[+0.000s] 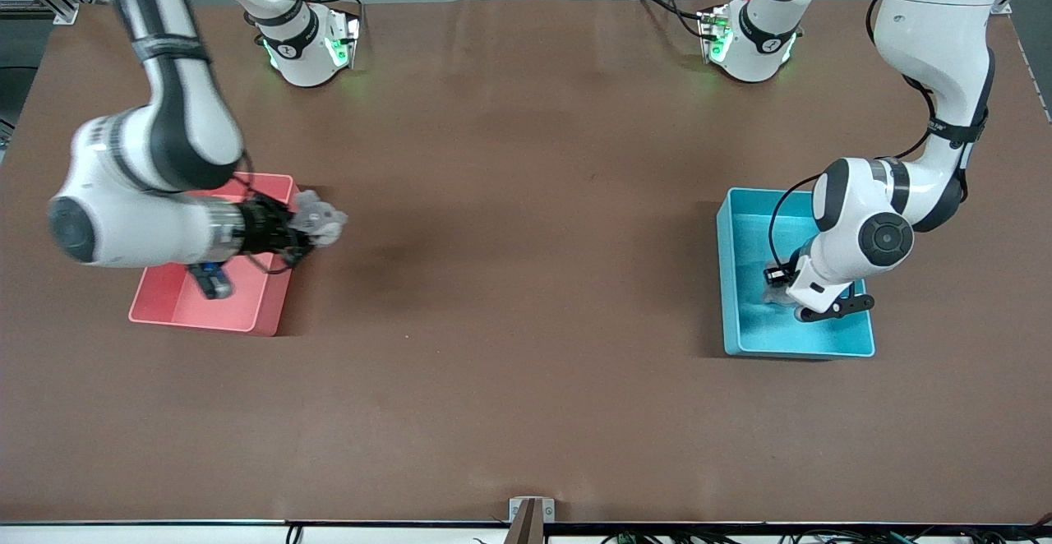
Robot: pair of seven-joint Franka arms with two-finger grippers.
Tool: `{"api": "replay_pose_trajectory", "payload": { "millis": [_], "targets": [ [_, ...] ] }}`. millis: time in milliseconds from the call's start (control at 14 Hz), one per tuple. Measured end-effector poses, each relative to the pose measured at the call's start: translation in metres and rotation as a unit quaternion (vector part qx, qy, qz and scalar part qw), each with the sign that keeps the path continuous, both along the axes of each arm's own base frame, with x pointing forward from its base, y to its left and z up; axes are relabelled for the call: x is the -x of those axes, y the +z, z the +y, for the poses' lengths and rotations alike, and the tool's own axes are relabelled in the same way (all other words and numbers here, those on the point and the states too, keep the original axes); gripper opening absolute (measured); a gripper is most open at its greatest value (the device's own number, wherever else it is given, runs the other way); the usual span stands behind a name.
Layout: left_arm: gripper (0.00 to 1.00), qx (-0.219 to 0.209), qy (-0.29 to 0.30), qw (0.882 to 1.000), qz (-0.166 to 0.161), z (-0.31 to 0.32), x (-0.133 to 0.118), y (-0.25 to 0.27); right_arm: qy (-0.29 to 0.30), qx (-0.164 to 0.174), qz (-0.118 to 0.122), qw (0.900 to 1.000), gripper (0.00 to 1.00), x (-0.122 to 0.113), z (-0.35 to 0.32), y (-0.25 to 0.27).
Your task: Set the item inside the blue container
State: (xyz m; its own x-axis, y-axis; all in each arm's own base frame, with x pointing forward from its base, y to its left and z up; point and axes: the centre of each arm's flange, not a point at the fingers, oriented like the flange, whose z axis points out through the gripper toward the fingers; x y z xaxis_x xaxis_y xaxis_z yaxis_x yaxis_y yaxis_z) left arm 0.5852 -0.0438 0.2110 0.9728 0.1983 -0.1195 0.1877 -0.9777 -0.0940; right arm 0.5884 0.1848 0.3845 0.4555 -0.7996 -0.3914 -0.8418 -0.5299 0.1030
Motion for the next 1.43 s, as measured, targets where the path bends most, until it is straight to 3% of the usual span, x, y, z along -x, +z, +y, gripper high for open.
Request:
{"api": "replay_pose_trajectory", "payload": {
  "millis": [215, 358, 645, 931, 1146, 1289, 1433],
  "targets": [
    [0.74, 0.001, 0.000, 1.000, -0.015, 0.000, -0.007, 0.017, -0.051, 0.029, -0.044, 0.997, 0.26, 0.029, 0.138, -0.029],
    [0.89, 0.000, 0.001, 1.000, -0.020, 0.000, -0.009, 0.040, -0.086, 0.036, -0.079, 0.993, 0.26, 0.059, 0.220, -0.074],
    [1.00, -0.004, 0.002, 1.000, -0.019, -0.001, -0.007, 0.102, -0.115, 0.047, -0.117, 0.985, 0.26, 0.109, 0.313, -0.175],
    [1.00, -0.003, -0.008, 1.000, -0.008, -0.023, -0.003, 0.143, -0.122, 0.046, -0.128, 0.983, 0.26, 0.091, 0.315, -0.170],
    [1.00, 0.006, 0.018, 1.000, -0.007, -0.069, 0.002, 0.150, -0.099, 0.060, -0.150, 0.982, 0.48, 0.085, 0.310, -0.168],
    [1.00, 0.008, 0.043, 0.999, -0.008, -0.107, 0.009, 0.150, -0.077, 0.072, -0.165, 0.981, 0.70, 0.079, 0.311, -0.159],
    [1.00, 0.009, 0.076, 0.997, -0.006, -0.148, 0.016, 0.146, -0.037, 0.084, -0.164, 0.982, 0.91, 0.063, 0.305, -0.139]
  ]
}}
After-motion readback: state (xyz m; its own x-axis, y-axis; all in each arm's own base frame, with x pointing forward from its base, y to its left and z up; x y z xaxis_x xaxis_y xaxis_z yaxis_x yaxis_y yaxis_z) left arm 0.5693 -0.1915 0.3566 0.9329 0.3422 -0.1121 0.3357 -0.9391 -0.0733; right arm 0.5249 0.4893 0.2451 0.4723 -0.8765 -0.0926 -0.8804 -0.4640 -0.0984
